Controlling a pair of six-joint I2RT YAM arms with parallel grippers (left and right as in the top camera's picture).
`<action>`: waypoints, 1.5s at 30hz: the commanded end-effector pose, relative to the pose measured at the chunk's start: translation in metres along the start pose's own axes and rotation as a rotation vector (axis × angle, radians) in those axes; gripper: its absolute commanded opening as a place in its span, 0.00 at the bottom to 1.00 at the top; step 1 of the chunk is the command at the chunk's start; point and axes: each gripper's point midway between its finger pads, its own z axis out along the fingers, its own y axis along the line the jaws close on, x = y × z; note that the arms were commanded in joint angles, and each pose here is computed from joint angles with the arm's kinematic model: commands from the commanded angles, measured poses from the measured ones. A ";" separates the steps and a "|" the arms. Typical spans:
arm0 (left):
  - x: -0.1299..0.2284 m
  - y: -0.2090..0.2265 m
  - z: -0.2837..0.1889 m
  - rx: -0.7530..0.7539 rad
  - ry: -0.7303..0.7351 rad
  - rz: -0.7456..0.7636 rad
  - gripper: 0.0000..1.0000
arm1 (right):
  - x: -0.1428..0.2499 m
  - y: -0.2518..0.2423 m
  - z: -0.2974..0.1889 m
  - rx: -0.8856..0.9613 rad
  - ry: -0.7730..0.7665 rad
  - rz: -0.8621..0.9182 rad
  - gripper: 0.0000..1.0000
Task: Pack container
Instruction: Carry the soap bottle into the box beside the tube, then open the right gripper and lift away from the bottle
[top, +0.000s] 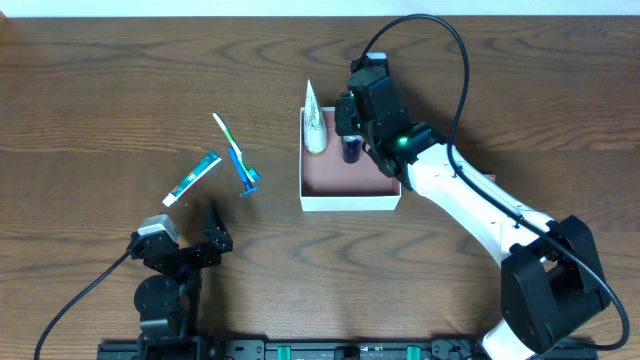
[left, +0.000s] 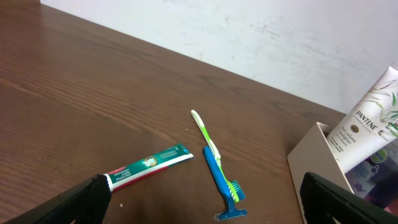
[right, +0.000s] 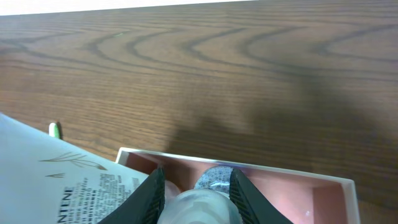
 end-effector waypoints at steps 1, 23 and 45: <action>0.014 0.004 0.003 -0.005 0.036 0.008 0.98 | -0.010 0.017 -0.006 -0.048 -0.031 -0.025 0.31; 0.014 0.004 0.003 -0.005 0.036 0.008 0.98 | 0.012 0.032 0.018 -0.104 0.010 -0.053 0.33; 0.014 0.004 0.003 -0.005 0.036 0.008 0.98 | -0.012 0.028 0.016 -0.111 -0.064 -0.059 0.57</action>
